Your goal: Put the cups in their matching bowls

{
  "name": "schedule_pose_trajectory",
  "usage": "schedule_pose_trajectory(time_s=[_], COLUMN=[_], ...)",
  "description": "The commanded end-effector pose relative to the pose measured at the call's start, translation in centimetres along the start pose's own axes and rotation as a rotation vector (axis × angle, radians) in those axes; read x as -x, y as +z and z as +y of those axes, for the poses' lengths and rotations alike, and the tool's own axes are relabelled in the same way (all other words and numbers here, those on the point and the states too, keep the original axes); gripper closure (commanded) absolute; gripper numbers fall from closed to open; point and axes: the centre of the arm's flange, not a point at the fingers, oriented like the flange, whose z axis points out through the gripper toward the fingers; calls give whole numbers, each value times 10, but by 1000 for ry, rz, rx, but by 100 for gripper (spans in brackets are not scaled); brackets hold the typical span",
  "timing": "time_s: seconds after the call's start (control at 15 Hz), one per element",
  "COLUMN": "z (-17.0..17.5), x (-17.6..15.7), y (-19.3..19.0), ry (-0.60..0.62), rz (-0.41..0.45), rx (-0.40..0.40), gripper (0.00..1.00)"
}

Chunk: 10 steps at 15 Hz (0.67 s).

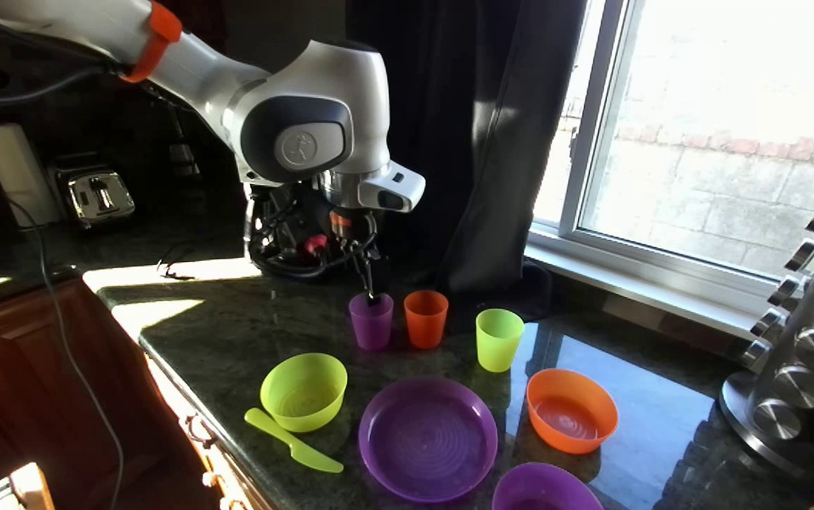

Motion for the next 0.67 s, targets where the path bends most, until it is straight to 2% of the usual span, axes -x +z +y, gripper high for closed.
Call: schedule_pose_trajectory(time_s=[0.0,0.6], z=[8,25], x=[-13,-17], y=[14,42], ry=[53,96], rz=[-12,-49], rx=[-3,14], gripper=[0,0])
